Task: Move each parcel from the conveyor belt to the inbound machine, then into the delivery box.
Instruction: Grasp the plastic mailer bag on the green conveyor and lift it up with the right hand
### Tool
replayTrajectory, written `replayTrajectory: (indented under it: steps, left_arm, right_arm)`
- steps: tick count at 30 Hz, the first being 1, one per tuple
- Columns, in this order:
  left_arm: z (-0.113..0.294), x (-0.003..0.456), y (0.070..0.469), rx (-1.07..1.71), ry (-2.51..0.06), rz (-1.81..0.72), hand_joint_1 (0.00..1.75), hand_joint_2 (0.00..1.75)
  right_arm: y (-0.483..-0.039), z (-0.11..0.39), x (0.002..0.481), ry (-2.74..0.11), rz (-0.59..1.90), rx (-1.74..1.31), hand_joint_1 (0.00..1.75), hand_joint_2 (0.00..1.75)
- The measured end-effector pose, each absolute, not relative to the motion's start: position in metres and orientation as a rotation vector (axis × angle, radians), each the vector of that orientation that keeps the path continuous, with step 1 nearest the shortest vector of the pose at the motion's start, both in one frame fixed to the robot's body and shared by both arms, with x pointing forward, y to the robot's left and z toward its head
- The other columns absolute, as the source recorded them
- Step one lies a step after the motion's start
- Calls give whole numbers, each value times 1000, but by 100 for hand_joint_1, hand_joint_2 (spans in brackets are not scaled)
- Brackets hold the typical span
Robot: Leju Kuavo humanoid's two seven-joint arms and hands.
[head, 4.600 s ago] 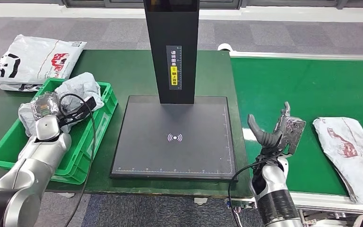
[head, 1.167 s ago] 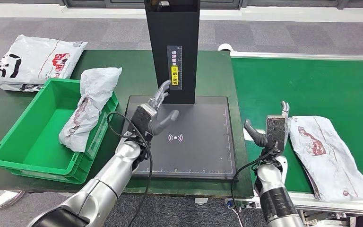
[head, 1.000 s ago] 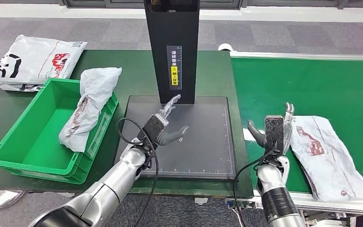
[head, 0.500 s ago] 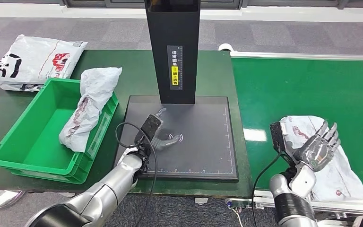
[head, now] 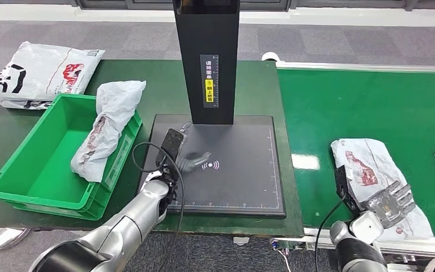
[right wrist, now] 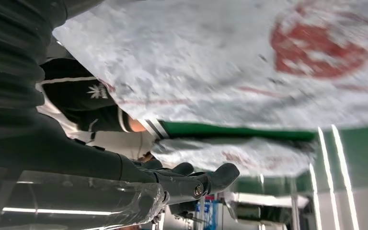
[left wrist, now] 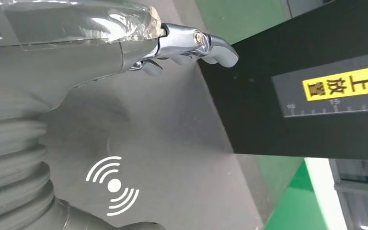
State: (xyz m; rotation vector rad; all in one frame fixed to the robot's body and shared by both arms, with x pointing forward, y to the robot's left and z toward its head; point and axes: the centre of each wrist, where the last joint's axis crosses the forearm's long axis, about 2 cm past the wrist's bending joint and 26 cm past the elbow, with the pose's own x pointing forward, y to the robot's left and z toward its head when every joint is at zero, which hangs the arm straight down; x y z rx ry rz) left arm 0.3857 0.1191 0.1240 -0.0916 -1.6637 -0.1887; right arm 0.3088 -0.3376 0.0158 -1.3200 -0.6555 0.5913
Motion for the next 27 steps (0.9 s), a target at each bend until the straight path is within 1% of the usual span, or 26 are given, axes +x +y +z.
replayTrajectory:
  steps: [3,4,7,8,19,24,27]
  left_arm:
    - [126,387,120,-93,-1672,-176,0,175]
    - [127,388,120,-94,-1675,-174,0,175]
    - [129,390,120,-101,-1684,-177,0,175]
    - [131,391,120,-102,-1687,-179,0,175]
    - [134,394,123,-91,-1700,-188,0,175]
    - [135,396,127,-77,-1697,-193,0,175]
    - [135,398,130,-56,-1702,-195,0,175]
  right_arm:
    - [-340,12,307,-555,634,-1282,0,175]
    - [-341,11,307,-515,652,-1268,23,175]
    - [-343,9,310,-380,724,-1198,154,175]
    - [-344,10,312,-346,746,-1174,175,175]
    - [-344,5,309,-273,803,-1092,175,175]
    - [-344,5,310,-288,809,-1048,175,175]
    - [-342,6,312,-354,794,-1051,175,175]
